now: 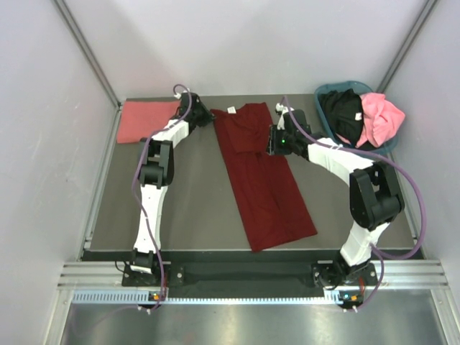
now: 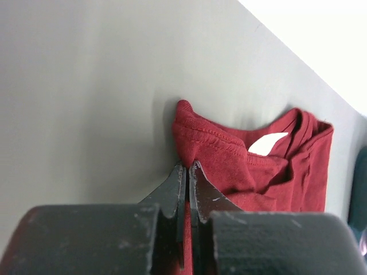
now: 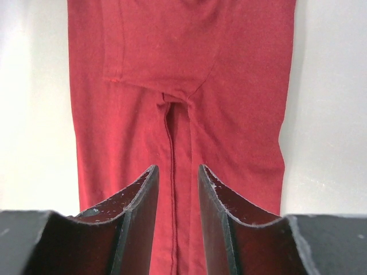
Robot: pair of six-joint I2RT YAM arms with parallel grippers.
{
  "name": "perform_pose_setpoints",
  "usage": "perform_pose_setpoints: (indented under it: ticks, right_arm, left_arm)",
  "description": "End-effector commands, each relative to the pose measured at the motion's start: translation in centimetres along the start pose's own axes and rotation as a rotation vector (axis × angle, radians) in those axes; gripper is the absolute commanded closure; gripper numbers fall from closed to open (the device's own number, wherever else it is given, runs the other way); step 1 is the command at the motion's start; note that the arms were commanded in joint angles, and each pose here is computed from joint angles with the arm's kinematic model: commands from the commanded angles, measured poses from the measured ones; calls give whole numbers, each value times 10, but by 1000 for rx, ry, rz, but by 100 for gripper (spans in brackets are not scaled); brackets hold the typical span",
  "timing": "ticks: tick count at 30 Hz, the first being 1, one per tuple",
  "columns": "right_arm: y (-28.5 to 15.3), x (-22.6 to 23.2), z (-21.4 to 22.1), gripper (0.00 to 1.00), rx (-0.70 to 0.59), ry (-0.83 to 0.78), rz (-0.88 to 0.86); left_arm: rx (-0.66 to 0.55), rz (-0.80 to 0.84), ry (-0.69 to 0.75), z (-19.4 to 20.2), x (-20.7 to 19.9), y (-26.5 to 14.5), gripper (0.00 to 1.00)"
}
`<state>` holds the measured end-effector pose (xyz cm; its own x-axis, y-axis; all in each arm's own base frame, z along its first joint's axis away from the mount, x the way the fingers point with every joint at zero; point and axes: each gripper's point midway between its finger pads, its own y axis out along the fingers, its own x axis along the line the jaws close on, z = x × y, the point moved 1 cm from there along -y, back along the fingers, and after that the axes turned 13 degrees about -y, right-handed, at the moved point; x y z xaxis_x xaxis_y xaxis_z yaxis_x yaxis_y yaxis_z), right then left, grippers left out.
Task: Fold and stack the t-shirts
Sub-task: Fold the tshirt
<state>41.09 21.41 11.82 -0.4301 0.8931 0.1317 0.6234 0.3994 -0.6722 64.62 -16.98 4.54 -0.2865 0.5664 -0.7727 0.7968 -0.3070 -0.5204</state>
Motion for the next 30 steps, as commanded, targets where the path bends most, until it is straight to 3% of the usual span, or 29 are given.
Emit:
perform_pose_setpoints:
  ticks: [1,8,12,13,15,16,18,20,23,24,25,26,28,29,30]
  right_arm:
    - [0,-6,-33,65,-97,17,1]
    - [5,-17,-31,65,-92,33,28]
    - [6,-18,-24,65,-68,35,19]
    - [4,-17,-24,64,-70,35,14]
    - [1,-16,-20,64,-57,39,9]
    - [-3,-12,-18,63,-56,46,-10]
    - [-9,-9,-11,62,-40,63,-30]
    - [-18,-8,0,60,-21,78,-34]
    - [-32,-6,26,54,27,96,-34]
    - [-36,-8,38,51,61,112,-21]
    - [-44,-9,53,48,93,127,-8]
    - [-48,-16,64,47,120,149,15]
    - [-62,-24,97,45,209,203,58]
    - [-68,-33,105,44,228,232,83]
    - [-74,-37,124,44,272,266,105]
  left_arm:
    - [-63,21,-18,-14,1,18,100]
    - [-83,88,-72,-26,-7,43,100]
    - [-41,118,-57,-28,-13,33,98]
    - [-60,166,-34,-38,-35,19,88]
    - [-40,141,1,-32,-29,8,74]
    - [-60,171,21,-42,-52,-13,63]
    - [-50,135,51,-35,-43,-26,53]
    - [-67,153,81,-43,-64,-56,46]
    - [-48,112,108,-40,-65,-89,44]
    - [-6,50,96,-28,-48,-95,44]
    - [-6,66,100,-29,-60,-115,44]
    - [48,16,75,-9,-37,-121,45]
    - [90,40,65,7,-43,-153,45]
    - [151,-28,51,39,-12,-161,45]
    - [171,-41,55,52,-5,-172,45]
